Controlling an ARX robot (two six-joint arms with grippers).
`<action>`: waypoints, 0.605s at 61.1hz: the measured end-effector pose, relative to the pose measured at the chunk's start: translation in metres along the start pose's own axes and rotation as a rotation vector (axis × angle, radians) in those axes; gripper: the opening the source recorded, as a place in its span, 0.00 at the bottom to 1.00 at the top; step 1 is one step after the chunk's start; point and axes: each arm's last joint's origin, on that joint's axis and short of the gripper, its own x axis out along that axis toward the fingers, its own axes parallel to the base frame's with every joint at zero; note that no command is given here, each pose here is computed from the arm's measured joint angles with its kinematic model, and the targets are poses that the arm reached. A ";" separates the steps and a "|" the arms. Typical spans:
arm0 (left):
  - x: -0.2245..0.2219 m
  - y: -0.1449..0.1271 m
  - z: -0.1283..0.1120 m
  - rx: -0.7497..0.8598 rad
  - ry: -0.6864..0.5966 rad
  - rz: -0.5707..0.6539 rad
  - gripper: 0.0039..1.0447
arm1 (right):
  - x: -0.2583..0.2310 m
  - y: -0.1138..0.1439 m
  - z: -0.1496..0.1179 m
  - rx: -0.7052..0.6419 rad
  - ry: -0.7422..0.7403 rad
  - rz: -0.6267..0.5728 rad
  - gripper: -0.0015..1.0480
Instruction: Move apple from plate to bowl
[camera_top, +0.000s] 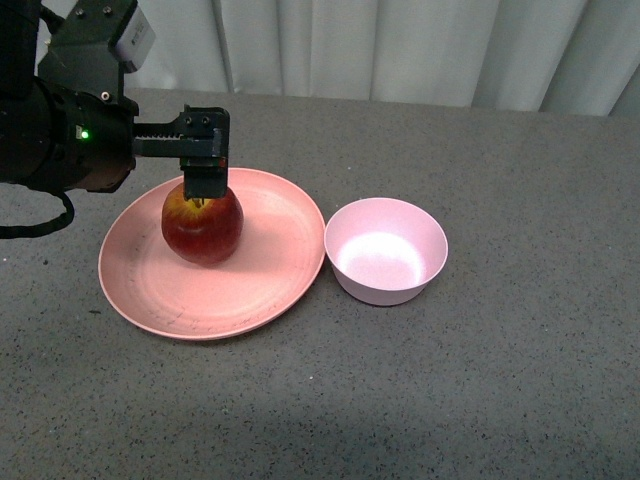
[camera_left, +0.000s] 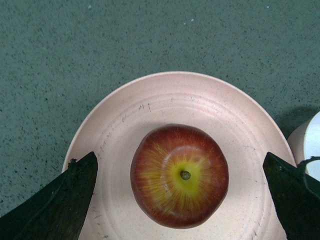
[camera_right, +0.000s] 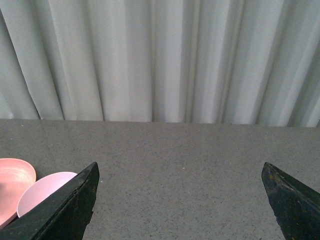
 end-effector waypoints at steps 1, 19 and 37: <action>0.002 0.000 -0.001 -0.005 0.005 0.003 0.94 | 0.000 0.000 0.000 0.000 0.000 0.000 0.91; 0.024 0.001 -0.007 -0.040 0.082 0.038 0.94 | 0.000 0.000 0.000 0.000 0.000 0.000 0.91; 0.031 -0.002 -0.016 -0.039 0.146 0.025 0.94 | 0.000 0.000 0.000 0.000 0.000 0.000 0.91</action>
